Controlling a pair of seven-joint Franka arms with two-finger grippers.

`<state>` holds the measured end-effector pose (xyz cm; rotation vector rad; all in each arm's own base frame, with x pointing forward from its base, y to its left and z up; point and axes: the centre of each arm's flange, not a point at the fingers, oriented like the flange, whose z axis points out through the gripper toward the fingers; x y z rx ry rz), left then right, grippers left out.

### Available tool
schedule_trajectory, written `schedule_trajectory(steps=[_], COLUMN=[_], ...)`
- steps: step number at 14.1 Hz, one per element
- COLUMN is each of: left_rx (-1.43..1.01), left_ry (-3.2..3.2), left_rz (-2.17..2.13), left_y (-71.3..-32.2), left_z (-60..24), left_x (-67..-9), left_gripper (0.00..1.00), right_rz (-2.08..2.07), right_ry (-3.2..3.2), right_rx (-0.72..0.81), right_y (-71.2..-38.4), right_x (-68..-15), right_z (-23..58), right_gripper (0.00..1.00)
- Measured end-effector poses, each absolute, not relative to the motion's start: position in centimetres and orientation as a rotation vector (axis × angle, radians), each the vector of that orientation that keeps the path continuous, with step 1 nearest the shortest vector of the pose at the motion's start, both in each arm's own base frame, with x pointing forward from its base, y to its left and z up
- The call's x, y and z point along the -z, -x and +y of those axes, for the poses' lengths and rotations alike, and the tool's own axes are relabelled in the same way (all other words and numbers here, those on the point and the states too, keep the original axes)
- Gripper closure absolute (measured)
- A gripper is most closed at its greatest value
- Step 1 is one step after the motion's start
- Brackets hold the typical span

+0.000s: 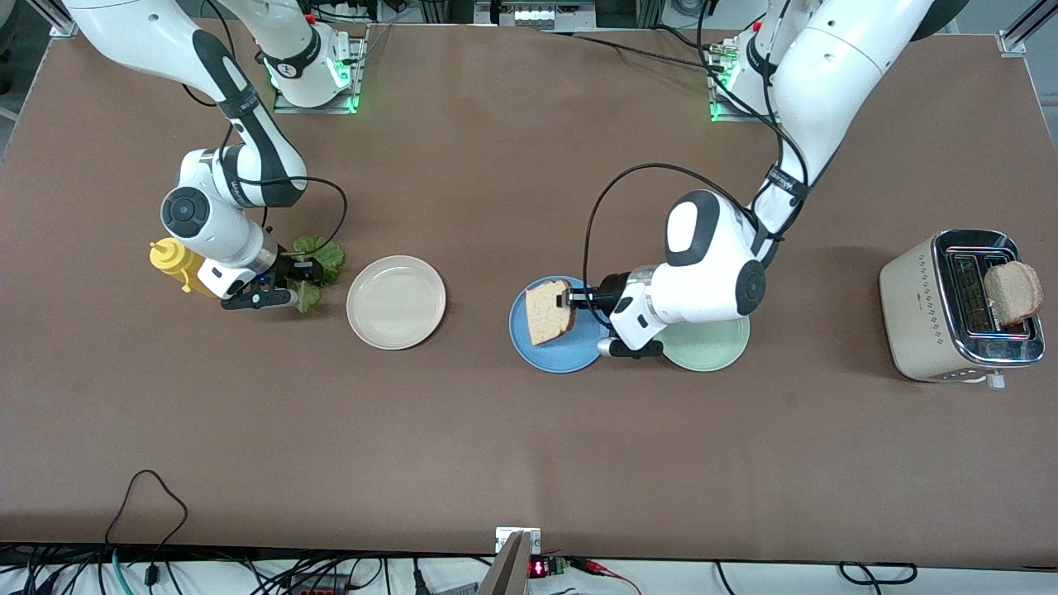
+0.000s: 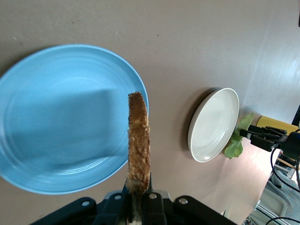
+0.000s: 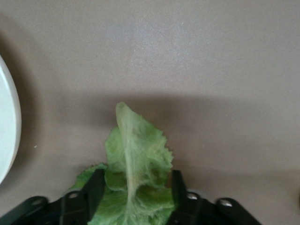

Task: Make sandwich in blue plate with both arms

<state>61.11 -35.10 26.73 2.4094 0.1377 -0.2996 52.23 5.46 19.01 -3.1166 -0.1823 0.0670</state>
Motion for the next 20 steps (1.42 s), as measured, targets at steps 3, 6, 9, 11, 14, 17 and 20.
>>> schedule_trajectory(steps=[3, 6, 9, 11, 14, 17, 20], left_rx=[0.311, 0.314, 0.319, 0.325, 0.322, 0.297, 0.273], left_ry=[-2.409, -2.409, -2.410, -2.410, -2.411, -2.413, -2.413], left_rz=[0.147, 0.141, 0.135, 0.137, 0.130, 0.098, 0.096], left_y=[-61.1, -61.1, -61.2, -61.2, -61.3, -61.9, -62.9], left_z=[-35.1, -34.9, -34.6, -34.4, -34.1, -32.7, -29.7], left_x=[-26.0, -25.3, -24.4, -23.9, -23.4, -22.9, -22.0], left_gripper=[0.92, 0.92, 0.92, 0.87, 0.63, 0.34, 0.03], right_rz=[-0.184, -0.185, -0.185, -0.185, -0.185, -0.185, -0.179], right_ry=[3.116, 3.116, 3.116, 3.117, 3.117, 3.118, 3.119], right_rx=[-0.064, -0.053, -0.061, -0.100, -0.122, -0.161, -0.233], right_y=[-52.3, -52.5, -53.4, -54.4, -55.7, -56.4, -57.1], right_x=[-19.0, -19.2, -20.0, -21.0, -22.5, -24.2, -27.2], right_z=[5.6, 5.6, 5.7, 5.7, 5.8, 5.8, 5.9], right_gripper=[0.71, 0.96, 0.96, 0.96, 0.96, 0.96, 0.96])
